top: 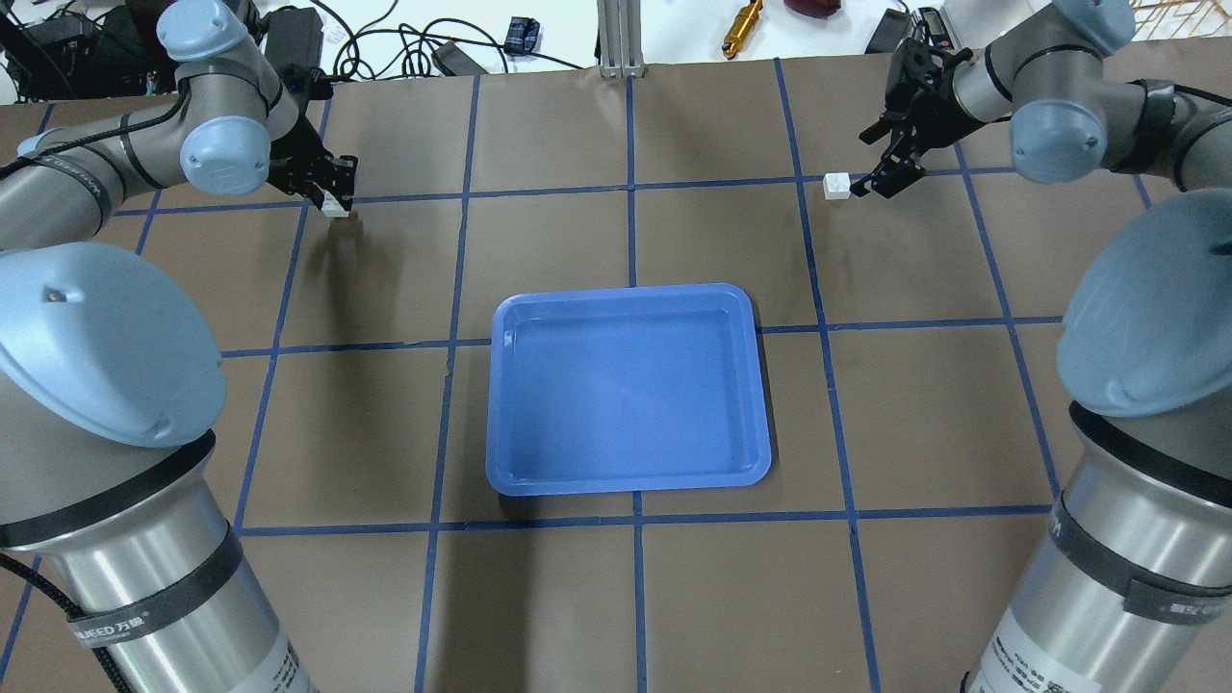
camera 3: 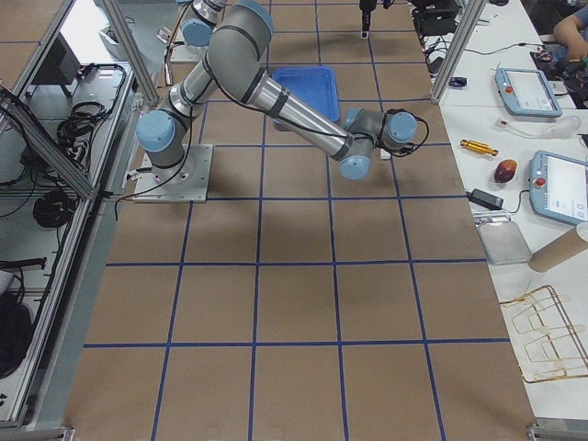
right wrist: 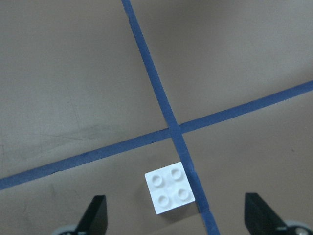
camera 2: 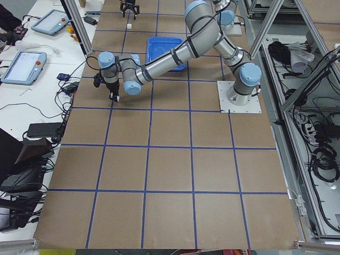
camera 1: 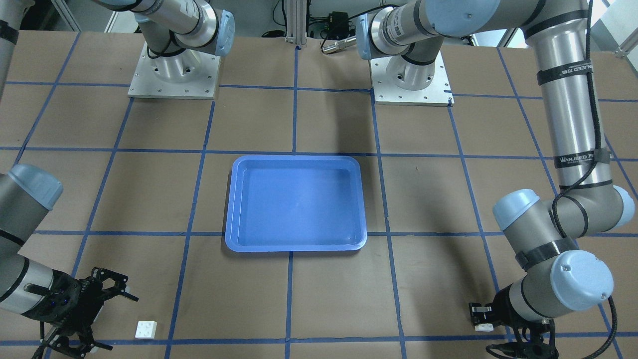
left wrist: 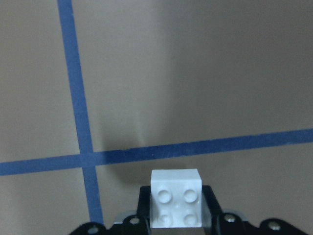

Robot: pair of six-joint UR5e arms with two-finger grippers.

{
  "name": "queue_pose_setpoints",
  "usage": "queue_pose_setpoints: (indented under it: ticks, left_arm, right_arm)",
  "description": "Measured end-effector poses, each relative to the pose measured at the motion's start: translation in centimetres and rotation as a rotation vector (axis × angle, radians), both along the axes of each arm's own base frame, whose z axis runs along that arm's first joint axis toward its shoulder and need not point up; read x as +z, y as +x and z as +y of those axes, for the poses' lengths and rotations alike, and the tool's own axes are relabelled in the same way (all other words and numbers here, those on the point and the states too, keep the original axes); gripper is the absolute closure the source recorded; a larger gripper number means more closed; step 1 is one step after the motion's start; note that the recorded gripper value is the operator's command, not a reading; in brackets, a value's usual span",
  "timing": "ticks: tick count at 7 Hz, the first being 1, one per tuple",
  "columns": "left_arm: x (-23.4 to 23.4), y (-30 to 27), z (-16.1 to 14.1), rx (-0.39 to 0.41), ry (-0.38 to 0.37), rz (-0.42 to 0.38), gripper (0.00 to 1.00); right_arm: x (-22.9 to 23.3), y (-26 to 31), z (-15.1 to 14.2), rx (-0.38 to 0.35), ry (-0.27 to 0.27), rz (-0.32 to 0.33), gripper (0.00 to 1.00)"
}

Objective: Assemble white blocks and place on blue tray

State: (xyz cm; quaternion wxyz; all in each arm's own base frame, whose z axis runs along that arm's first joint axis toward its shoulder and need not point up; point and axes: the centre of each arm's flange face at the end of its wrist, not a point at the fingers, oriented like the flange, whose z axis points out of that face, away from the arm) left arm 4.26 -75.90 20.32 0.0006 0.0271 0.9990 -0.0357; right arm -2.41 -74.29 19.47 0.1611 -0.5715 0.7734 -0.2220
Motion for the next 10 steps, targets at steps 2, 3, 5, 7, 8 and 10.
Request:
queue_pose_setpoints:
  ticks: [2,3,5,7,8,10]
  left_arm:
    - [2.6,-1.5,0.6,0.075,0.022,0.066,0.73]
    - [4.6,-3.6,1.4,0.089,0.043,0.087,0.73]
    - [7.4,-10.9,4.0,0.092,0.076,0.08,0.74]
    - [8.9,-19.1,8.3,0.121,0.091,0.059,0.74]
    - [9.9,-23.3,10.9,0.139,0.091,0.053,0.75]
    - [11.1,-30.3,15.9,0.177,0.09,0.039,0.76]
  right_arm:
    - [-2.4,-0.3,-0.8,0.051,-0.005,-0.013,0.0]
    - [-3.0,-0.4,-1.0,0.083,0.002,-0.018,0.0]
    - [-3.0,-0.5,-1.2,0.173,0.03,-0.035,0.0]
    - [-3.2,-0.6,-1.5,0.216,0.037,-0.042,0.0]
    - [-3.4,-0.8,-1.9,0.23,0.029,-0.038,0.0]
    - [-3.9,-1.0,-2.9,0.239,0.029,-0.034,0.01]
